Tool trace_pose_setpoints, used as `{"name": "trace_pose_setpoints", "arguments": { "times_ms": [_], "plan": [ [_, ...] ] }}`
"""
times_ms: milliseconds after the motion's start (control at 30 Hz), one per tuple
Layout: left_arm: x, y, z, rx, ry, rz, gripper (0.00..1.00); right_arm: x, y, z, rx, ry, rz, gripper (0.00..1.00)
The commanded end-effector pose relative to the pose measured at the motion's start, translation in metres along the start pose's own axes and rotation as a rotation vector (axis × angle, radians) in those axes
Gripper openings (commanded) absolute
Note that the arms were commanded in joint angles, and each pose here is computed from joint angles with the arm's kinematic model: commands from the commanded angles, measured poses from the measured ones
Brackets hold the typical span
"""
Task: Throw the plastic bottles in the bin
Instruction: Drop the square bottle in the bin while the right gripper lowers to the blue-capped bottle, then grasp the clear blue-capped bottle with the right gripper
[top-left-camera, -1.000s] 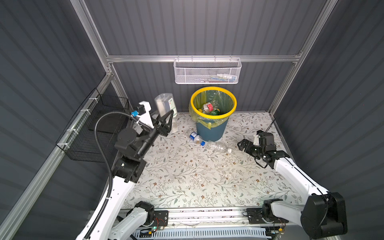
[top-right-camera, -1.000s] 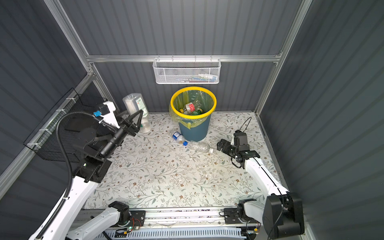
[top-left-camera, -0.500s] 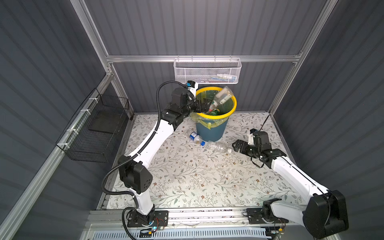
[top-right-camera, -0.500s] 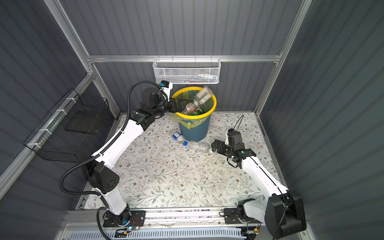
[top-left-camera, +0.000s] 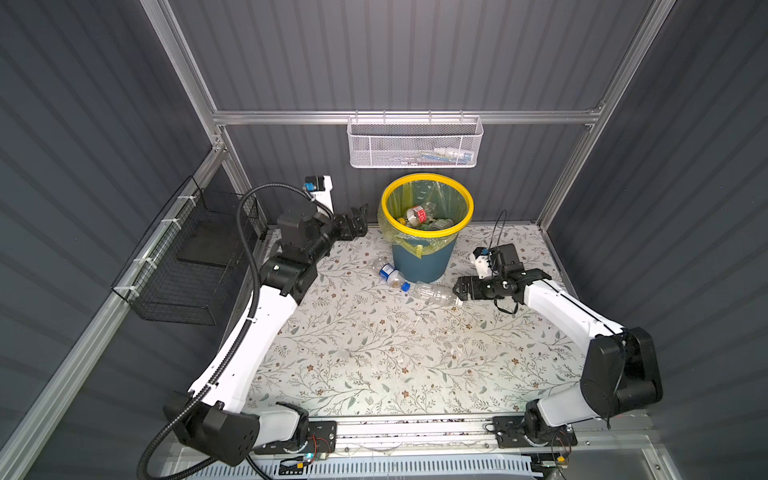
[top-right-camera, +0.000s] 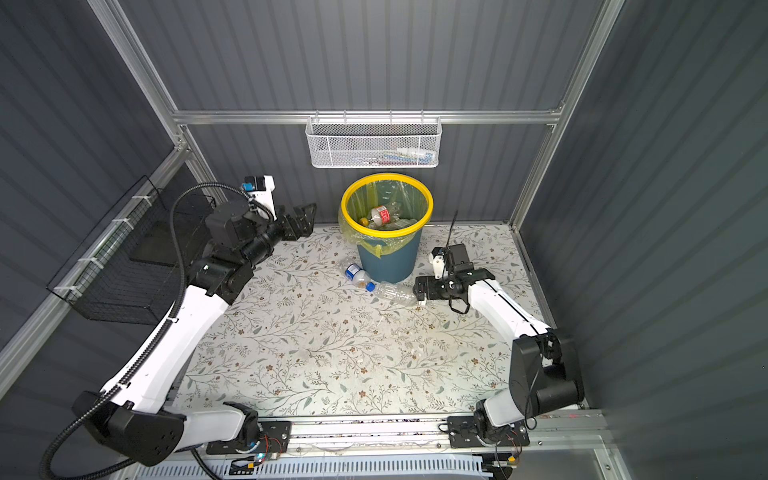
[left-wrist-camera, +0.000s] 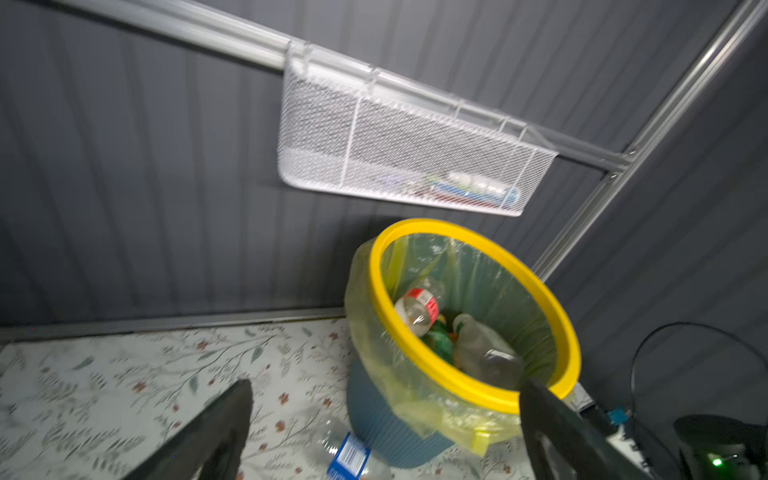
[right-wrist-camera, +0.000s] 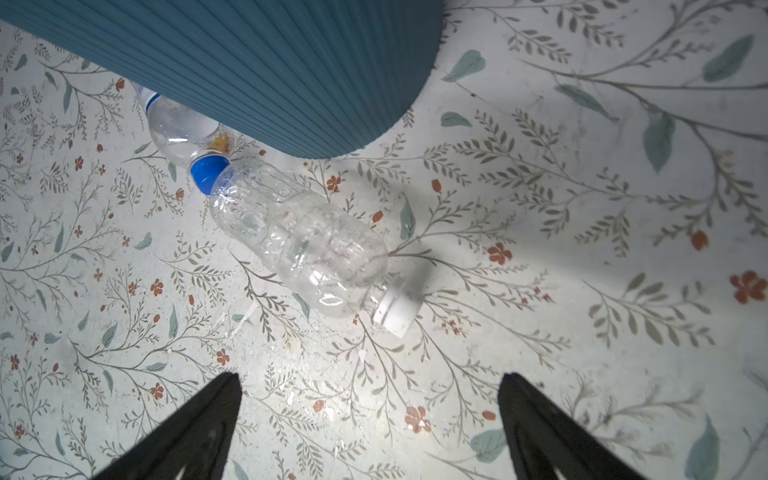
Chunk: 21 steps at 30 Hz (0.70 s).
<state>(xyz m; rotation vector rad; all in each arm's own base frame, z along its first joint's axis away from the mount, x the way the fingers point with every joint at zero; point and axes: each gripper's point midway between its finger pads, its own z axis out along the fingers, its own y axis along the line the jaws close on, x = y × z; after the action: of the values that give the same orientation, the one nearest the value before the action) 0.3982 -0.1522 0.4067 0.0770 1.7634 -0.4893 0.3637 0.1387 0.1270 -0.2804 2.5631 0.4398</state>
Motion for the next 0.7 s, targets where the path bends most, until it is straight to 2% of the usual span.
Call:
{"name": "trace_pose_setpoints", "arguments": {
  "times_ms": [0,233,367,667],
  "plan": [
    [0.035,0.040,-0.002,-0.126,0.074,0.003,1.00,0.001,0.007,0.005,0.003,0.028,-0.150,0.98],
    [0.085,0.080,-0.004,-0.182,0.163,-0.083,1.00,0.006,0.024,0.038,-0.059,0.049,-0.289,0.98],
    [0.106,0.087,0.003,-0.172,0.197,-0.125,1.00,0.010,0.025,0.059,-0.014,0.087,-0.388,0.98],
    [0.127,0.091,0.018,-0.149,0.246,-0.159,1.00,-0.014,0.028,0.079,0.097,0.000,-0.556,0.99]
  ]
}}
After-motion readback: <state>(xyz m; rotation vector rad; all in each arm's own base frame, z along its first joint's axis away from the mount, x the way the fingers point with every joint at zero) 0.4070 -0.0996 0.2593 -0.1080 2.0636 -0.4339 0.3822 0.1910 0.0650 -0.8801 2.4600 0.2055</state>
